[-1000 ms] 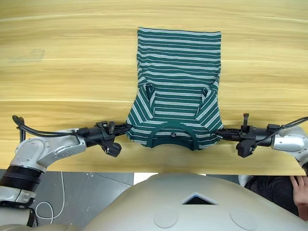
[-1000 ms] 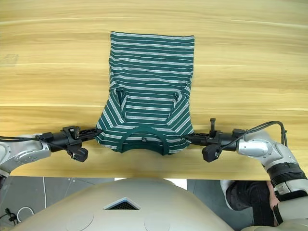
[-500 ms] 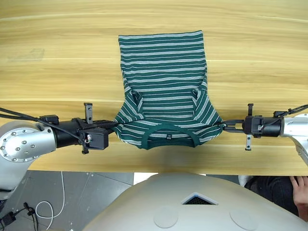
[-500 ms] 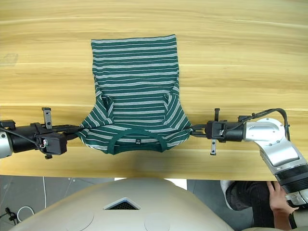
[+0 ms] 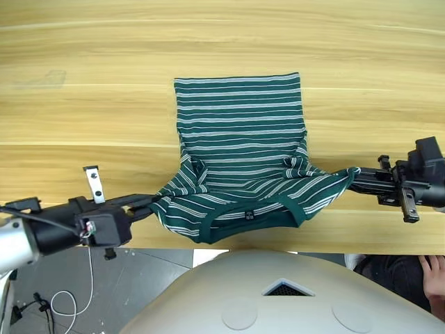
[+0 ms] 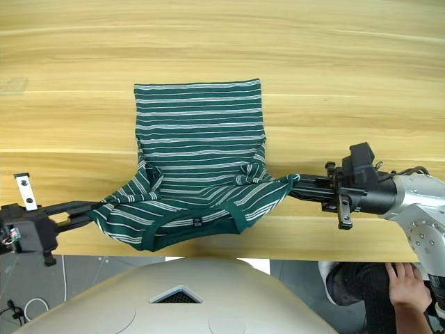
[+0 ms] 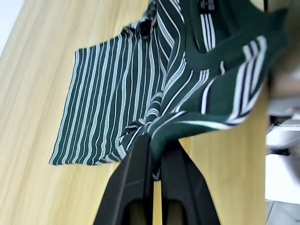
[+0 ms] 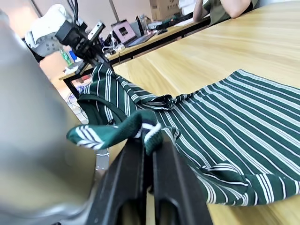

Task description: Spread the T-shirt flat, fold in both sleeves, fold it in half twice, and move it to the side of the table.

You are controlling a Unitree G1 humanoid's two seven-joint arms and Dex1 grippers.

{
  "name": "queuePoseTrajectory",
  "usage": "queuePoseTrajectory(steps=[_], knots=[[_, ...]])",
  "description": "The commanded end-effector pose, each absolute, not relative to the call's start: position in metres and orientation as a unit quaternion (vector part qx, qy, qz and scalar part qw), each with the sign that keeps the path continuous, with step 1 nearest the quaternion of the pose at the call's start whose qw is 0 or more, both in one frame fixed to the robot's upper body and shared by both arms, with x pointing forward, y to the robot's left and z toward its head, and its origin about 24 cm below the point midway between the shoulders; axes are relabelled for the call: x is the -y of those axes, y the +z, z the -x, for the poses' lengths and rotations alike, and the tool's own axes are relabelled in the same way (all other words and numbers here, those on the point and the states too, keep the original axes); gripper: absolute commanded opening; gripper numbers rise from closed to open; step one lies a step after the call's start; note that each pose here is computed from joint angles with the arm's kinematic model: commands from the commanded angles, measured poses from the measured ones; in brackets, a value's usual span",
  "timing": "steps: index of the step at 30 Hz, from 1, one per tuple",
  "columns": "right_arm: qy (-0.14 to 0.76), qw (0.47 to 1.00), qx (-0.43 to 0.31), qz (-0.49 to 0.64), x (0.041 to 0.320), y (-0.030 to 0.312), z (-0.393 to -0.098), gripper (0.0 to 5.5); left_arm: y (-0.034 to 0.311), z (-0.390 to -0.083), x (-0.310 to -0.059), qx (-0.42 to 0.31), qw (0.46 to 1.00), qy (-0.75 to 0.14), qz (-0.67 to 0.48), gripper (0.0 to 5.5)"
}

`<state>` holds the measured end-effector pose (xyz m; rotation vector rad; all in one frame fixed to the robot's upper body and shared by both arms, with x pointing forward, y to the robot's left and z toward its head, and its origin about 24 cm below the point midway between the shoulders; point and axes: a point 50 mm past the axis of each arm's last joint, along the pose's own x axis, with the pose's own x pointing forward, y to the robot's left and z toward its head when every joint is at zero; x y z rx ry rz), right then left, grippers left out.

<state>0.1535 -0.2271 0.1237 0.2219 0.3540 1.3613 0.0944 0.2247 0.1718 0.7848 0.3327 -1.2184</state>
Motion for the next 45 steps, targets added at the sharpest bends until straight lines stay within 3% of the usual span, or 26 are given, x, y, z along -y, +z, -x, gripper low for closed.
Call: queuePoseTrajectory(steps=[1, 7, 16, 23, 27, 33, 39, 45], knots=[[0.630, 0.753, -0.162, -0.101, 0.227, 0.127, -0.148, 0.00, 0.179, -0.088, -0.221, -0.148, 0.743, -0.559, -0.338, 0.03], [0.618, 0.769, -0.150, -0.063, 0.224, 0.117, -0.160, 0.00, 0.175, -0.110, -0.221, -0.133, 0.741, -0.566, -0.337, 0.03], [0.566, 0.822, -0.063, -0.004, 0.206, 0.110, -0.252, 0.00, 0.141, -0.215, -0.231, -0.104, 0.783, -0.506, -0.348, 0.03], [0.523, 0.851, -0.047, 0.026, 0.181, 0.099, -0.290, 0.00, 0.108, -0.270, -0.238, -0.139, 0.794, -0.474, -0.354, 0.03], [0.507, 0.857, -0.076, 0.048, 0.168, 0.080, -0.297, 0.00, 0.087, -0.284, -0.234, -0.155, 0.797, -0.478, -0.336, 0.03], [0.435, 0.885, -0.152, 0.071, 0.171, 0.047, -0.304, 0.00, 0.066, -0.303, -0.226, -0.137, 0.856, -0.412, -0.280, 0.03], [0.381, 0.914, -0.126, 0.053, 0.170, 0.047, -0.314, 0.00, 0.064, -0.311, -0.224, -0.097, 0.910, -0.347, -0.204, 0.03], [0.340, 0.934, -0.104, 0.029, 0.175, 0.050, -0.319, 0.00, 0.056, -0.307, -0.229, -0.112, 0.916, -0.337, -0.188, 0.03]])
